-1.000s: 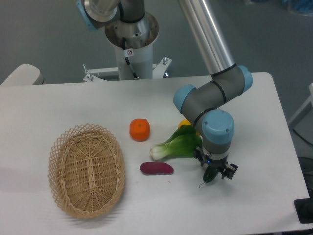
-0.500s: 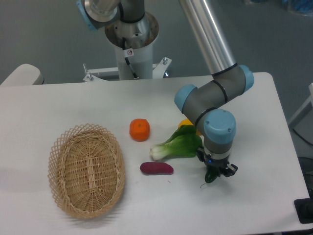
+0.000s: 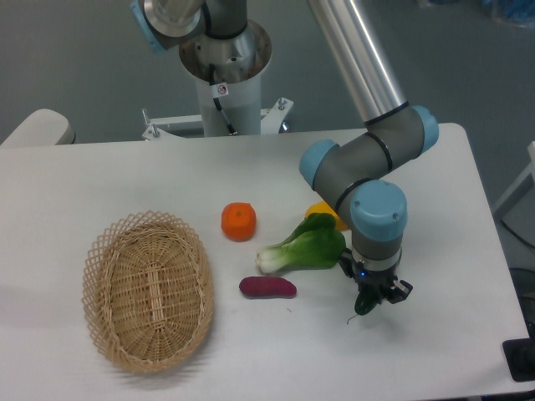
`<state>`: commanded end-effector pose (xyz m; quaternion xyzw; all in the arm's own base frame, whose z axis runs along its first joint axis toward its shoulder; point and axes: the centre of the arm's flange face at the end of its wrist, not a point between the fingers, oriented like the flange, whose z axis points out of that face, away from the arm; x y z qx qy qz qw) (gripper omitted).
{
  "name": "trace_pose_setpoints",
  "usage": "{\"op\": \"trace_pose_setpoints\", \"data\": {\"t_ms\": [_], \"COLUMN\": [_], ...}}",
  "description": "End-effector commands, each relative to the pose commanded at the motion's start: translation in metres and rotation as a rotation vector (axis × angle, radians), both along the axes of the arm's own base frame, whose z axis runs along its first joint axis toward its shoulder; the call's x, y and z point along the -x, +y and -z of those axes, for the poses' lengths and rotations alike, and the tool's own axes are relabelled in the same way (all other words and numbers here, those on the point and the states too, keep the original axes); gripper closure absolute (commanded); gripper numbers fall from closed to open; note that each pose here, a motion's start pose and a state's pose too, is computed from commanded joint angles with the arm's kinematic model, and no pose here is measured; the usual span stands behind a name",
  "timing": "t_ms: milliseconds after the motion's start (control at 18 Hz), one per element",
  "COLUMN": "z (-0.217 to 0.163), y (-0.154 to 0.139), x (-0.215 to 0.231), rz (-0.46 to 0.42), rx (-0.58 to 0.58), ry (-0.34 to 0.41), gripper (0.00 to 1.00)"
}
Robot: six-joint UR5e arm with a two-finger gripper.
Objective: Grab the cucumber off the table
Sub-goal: 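Lift the cucumber and carry it over the wicker basket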
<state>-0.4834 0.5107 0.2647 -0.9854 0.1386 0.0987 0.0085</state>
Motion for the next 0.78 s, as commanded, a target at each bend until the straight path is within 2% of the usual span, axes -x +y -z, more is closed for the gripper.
{"op": "trace_pose_setpoints", "data": {"t_ms": [111,278,667,778], "z": [-0.023,-0.054,-0.084,-0.089], "y": [0.012,0.030,0.087,0.094], "x": [-0.027,-0.070,-0.182,-0.201], "rz": [0.033,0.016,-0.027,-0.035], "rx": [-0.006,-0.026,-0.080,-0.094], "ry": [0.004,-0.007,-0.017,-0.020], "gripper": [0.76,0.76,0.76,0.76]}}
